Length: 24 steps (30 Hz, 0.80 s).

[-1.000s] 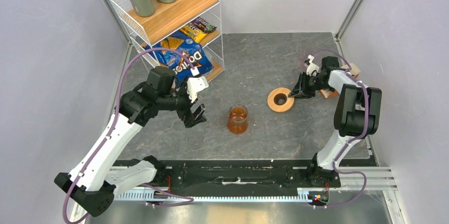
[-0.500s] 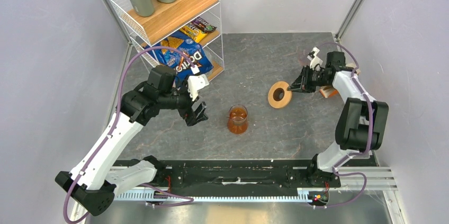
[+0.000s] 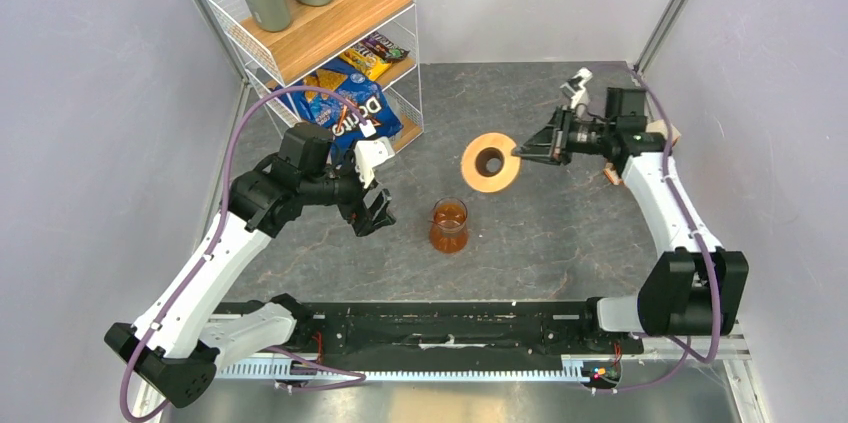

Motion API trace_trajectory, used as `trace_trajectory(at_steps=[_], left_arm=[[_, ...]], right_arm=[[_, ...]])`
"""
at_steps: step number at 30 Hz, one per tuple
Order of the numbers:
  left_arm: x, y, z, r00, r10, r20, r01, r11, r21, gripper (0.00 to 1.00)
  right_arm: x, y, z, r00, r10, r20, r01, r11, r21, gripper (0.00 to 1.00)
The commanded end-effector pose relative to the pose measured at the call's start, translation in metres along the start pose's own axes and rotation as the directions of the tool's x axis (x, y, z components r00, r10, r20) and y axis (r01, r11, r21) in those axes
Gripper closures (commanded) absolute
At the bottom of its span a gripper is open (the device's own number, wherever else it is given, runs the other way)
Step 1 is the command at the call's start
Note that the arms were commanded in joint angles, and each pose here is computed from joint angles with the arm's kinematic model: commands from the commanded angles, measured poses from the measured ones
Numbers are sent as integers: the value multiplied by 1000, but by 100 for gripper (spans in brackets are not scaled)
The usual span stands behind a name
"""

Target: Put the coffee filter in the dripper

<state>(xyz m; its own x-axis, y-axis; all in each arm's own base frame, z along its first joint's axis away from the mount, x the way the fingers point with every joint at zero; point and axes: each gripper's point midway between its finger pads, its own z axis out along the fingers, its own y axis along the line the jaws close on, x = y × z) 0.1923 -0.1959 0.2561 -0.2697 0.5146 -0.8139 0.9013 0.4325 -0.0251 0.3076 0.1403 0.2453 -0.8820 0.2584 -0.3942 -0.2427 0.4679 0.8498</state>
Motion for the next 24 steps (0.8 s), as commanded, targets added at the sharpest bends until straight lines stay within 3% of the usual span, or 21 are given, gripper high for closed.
trace_trajectory(at_steps=[1, 9, 24], left_arm=[[-10, -7, 0, 999, -28, 46, 27, 999, 22, 7], [-8, -12, -3, 998, -34, 44, 32, 999, 42, 7], [0, -14, -2, 999, -31, 6, 31, 998, 59, 7]], right_arm=[[22, 68, 21, 997, 4, -80, -22, 975, -219, 100], [67, 76, 50, 971, -20, -237, -54, 953, -299, 100], [102, 41, 77, 929, -25, -370, -85, 957, -278, 98]])
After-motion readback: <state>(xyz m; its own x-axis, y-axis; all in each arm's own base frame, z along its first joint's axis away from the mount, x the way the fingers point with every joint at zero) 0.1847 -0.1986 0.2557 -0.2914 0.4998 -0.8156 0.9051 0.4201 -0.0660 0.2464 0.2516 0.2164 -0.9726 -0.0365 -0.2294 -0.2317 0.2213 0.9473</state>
